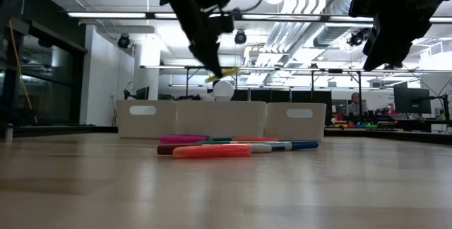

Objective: Pick & Place Markers
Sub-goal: Put the yellow pen into the middle white bin, then put the pink pen into the middle white bin

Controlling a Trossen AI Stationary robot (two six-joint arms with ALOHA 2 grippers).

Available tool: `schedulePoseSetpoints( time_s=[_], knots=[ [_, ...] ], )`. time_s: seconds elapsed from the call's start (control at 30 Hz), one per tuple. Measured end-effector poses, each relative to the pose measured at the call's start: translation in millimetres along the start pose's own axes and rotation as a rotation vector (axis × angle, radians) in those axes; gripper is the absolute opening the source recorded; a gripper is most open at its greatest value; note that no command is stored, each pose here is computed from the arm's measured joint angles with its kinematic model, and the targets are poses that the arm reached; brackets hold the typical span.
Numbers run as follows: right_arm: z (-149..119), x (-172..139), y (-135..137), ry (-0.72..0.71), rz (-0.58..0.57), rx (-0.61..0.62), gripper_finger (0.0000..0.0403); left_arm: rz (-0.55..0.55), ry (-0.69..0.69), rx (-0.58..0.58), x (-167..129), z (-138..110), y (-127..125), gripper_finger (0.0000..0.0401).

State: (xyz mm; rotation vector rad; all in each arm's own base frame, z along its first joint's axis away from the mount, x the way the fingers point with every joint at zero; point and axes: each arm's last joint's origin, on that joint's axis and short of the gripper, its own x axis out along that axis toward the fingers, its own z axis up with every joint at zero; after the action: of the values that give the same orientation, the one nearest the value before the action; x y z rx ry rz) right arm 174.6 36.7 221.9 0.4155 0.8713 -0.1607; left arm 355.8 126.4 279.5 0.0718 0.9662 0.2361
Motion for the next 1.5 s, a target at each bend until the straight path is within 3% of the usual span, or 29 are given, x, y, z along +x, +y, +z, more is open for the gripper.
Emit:
schedulePoseSetpoints(
  time_s=[0.13, 0.23, 0.33, 0.4, 0.5, 0.57, 0.93, 1.33, 1.5],
  knots=[
    [0, 0, -1, -0.008, -0.018, -0.005, 0.0, -0.02, 0.035, -0.023, 13, -5, 11, 0.0032],
    [0, 0, -1, -0.01, -0.023, -0.011, 0.0, -0.057, 0.152, -0.032, 23, -19, 12, 0.0032],
    [0, 0, -2, -0.009, -0.036, -0.013, 0.0, -0.058, 0.116, -0.01, 33, -13, 11, 0.0032],
    [-1, 0, -2, -0.005, -0.039, -0.013, 0.0, -0.079, 0.186, -0.009, 36, -22, 8, 0.0032],
    [-2, 0, -2, 0.004, -0.045, -0.015, 0.0, -0.068, 0.147, -0.003, 46, -16, 8, 0.0032],
    [-2, 0, -3, 0.006, -0.046, -0.015, 0.0, -0.087, 0.195, -0.006, 50, -22, 5, 0.0034],
    [-2, 0, -3, 0.01, -0.044, -0.007, 0.0, -0.085, 0.196, 0.004, 48, -21, 2, 0.0068],
    [-2, 0, -3, 0.01, -0.044, -0.006, 0.0, -0.087, 0.21, -0.021, 48, -22, 2, 0.0074],
    [-2, 0, -3, 0.01, -0.044, -0.006, 0.0, -0.14, 0.263, -0.067, 31, -14, 3, 0.0074]
  ],
)
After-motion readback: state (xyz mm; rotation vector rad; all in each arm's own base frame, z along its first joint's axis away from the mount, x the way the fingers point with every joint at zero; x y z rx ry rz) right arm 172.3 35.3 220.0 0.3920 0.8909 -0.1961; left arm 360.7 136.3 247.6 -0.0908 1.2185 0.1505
